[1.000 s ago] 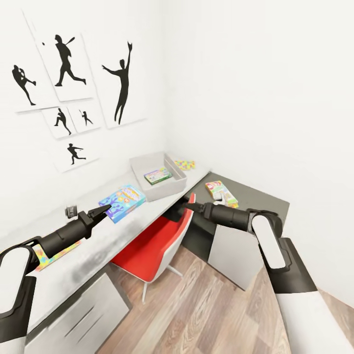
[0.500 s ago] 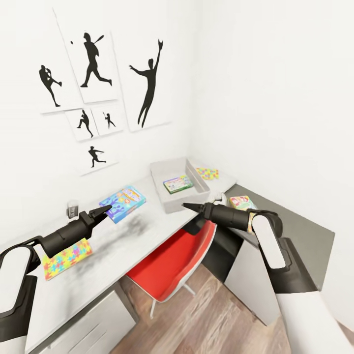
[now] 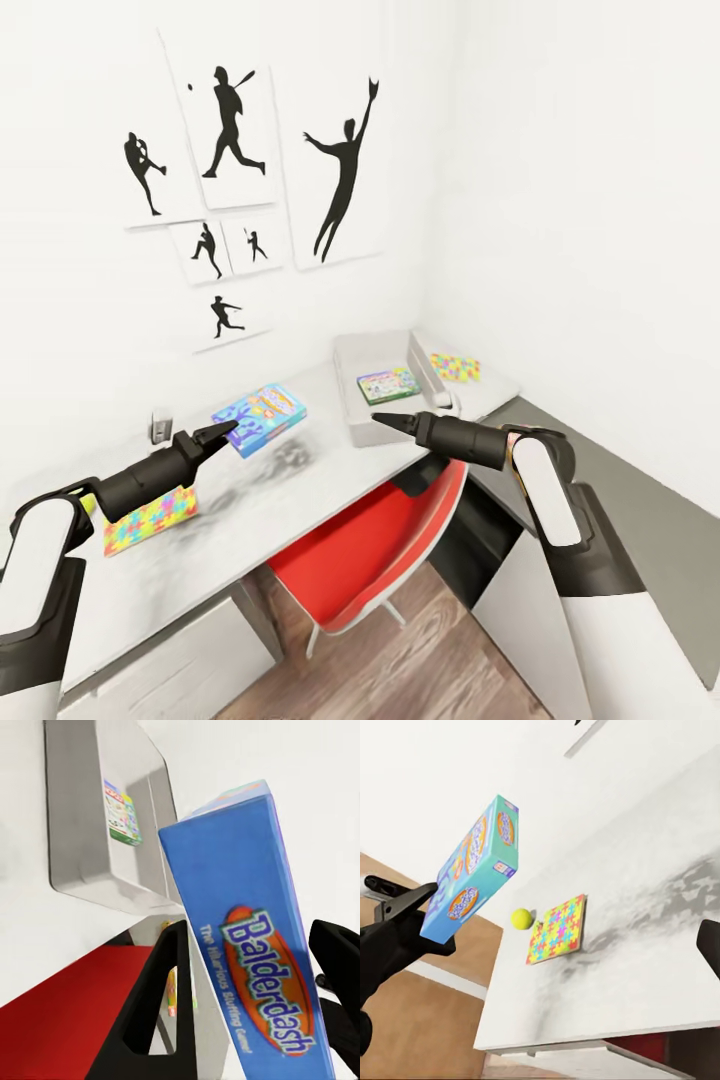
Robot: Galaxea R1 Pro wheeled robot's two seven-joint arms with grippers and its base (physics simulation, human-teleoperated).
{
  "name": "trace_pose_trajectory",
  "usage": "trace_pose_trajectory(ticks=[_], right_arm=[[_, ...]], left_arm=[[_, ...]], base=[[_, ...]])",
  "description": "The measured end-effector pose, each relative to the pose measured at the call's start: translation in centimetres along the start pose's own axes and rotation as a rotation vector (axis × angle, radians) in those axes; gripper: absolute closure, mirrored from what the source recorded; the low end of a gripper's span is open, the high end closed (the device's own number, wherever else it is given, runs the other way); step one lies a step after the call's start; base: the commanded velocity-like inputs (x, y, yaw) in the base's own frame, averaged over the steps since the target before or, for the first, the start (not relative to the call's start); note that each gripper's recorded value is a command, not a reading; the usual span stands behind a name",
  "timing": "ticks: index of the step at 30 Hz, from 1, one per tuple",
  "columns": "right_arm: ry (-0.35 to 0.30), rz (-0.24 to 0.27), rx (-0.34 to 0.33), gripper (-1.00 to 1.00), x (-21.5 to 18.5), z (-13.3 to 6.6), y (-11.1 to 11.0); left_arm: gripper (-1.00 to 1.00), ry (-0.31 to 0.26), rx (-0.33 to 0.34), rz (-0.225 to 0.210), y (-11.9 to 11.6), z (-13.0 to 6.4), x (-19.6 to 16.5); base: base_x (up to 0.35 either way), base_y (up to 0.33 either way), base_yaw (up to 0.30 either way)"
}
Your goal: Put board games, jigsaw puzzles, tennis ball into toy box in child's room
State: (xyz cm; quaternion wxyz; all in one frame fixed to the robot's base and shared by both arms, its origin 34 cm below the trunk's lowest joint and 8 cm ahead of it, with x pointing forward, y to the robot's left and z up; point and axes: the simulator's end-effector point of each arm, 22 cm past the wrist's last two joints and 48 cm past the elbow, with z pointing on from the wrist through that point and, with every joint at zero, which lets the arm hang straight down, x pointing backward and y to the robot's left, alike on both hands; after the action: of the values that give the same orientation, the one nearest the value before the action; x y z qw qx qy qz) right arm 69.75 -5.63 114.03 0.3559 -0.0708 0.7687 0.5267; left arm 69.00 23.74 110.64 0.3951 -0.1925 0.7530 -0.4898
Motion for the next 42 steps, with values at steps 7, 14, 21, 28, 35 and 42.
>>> trace_pose_trajectory(ticks=[7, 14, 21, 28, 35, 42], right_arm=[[-0.001, -0.002, 0.001, -1.0, -0.06, -0.16, -0.08], [-0.004, -0.003, 0.003, -1.0, -0.16, -0.33, -0.16], [-0.005, -0.004, 0.004, -1.0, -0.21, -0.38, -0.14], [-0.005, -0.005, 0.004, -1.0, -0.2, -0.36, -0.11], [-0.005, -0.005, 0.004, -1.0, -0.2, -0.34, -0.13], [-0.004, -0.006, 0.004, -1.0, -0.16, -0.3, -0.07]], left_arm=[[1.0, 0.004, -0.003, 0.0, 0.0, 0.16, 0.17], [1.0, 0.004, -0.004, 0.0, 0.01, 0.17, 0.19], [1.0, 0.004, -0.006, 0.001, 0.05, 0.16, 0.18], [1.0, 0.004, -0.004, 0.0, 0.01, 0.15, 0.18], [1.0, 0.004, -0.002, -0.005, 0.03, 0.19, 0.23], [1.0, 0.003, 0.001, -0.007, -0.01, 0.19, 0.19]], base=[[0.01, -0.093, 0.14], [0.025, -0.14, 0.03], [0.081, -0.247, 0.034], [0.121, -0.267, 0.187], [0.072, -0.126, 0.263], [0.023, -0.04, 0.284]])
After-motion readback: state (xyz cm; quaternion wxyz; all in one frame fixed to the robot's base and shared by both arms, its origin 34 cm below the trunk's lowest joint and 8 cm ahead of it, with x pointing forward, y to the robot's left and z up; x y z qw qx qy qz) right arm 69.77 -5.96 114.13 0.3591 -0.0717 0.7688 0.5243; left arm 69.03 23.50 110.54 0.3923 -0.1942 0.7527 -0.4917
